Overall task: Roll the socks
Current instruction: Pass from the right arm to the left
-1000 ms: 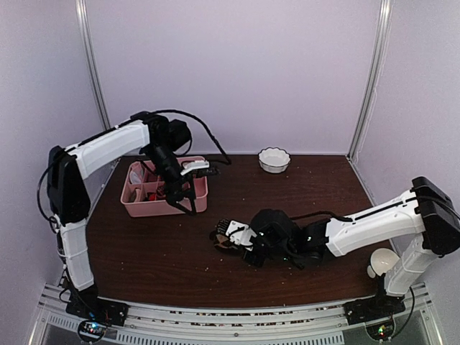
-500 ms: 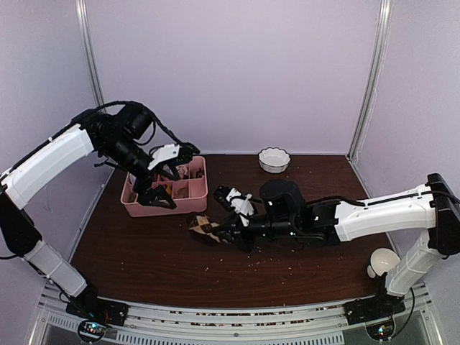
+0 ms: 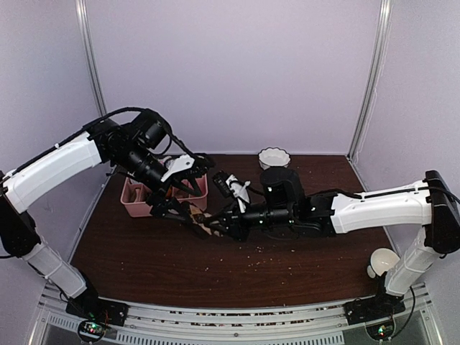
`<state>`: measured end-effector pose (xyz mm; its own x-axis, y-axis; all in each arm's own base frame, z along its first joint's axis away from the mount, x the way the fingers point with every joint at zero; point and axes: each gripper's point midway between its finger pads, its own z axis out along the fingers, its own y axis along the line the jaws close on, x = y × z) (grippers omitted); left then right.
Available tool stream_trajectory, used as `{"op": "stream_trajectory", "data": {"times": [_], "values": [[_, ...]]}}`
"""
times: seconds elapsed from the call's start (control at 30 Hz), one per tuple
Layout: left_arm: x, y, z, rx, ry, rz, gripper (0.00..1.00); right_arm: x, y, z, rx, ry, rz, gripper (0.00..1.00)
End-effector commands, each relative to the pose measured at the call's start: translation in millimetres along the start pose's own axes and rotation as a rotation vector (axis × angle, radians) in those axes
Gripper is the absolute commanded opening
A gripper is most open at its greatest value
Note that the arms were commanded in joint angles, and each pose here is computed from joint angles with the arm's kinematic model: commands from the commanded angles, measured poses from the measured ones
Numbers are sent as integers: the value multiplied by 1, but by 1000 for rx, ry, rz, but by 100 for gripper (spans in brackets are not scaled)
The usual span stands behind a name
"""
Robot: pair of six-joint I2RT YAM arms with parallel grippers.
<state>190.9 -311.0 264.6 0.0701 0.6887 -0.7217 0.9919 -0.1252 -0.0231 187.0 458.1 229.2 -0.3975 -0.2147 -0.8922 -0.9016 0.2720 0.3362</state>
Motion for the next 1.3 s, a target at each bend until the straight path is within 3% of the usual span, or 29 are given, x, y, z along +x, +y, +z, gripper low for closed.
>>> {"op": "stream_trajectory", "data": {"times": [0.0, 0.17, 0.3, 0.37, 0.43, 0.53, 0.77, 0.97, 1.03, 1.13, 1.27], "values": [[5, -13, 22, 119, -8, -24, 83, -19, 12, 3, -55, -40, 7, 0], [22, -14, 36, 186, 57, -68, 68, -21, 16, 6, -81, -41, 17, 0], [24, -8, 38, 159, 80, -59, 44, -19, 18, 8, -100, -32, 27, 0], [26, -4, 37, 137, 92, -48, 37, -19, 18, 7, -109, -45, 38, 0], [29, -2, 36, 115, 110, -39, 41, -19, 16, 4, -116, -55, 50, 0], [32, 4, 34, 77, 116, -59, 62, -18, 15, 0, -116, -64, 56, 0], [24, 14, 22, 30, 42, -109, 55, -23, 15, -6, -161, -114, 103, 0], [11, 7, 14, 94, -20, -130, 39, -26, 15, -7, -182, -129, 117, 0], [8, 3, 13, 124, -34, -131, 28, -27, 14, -8, -193, -138, 132, 0], [8, 0, 12, 136, -31, -118, 0, -31, 13, -9, -224, -168, 172, 0], [8, -2, 11, 164, -18, -121, 0, -33, 12, -7, -249, -180, 196, 0]]}}
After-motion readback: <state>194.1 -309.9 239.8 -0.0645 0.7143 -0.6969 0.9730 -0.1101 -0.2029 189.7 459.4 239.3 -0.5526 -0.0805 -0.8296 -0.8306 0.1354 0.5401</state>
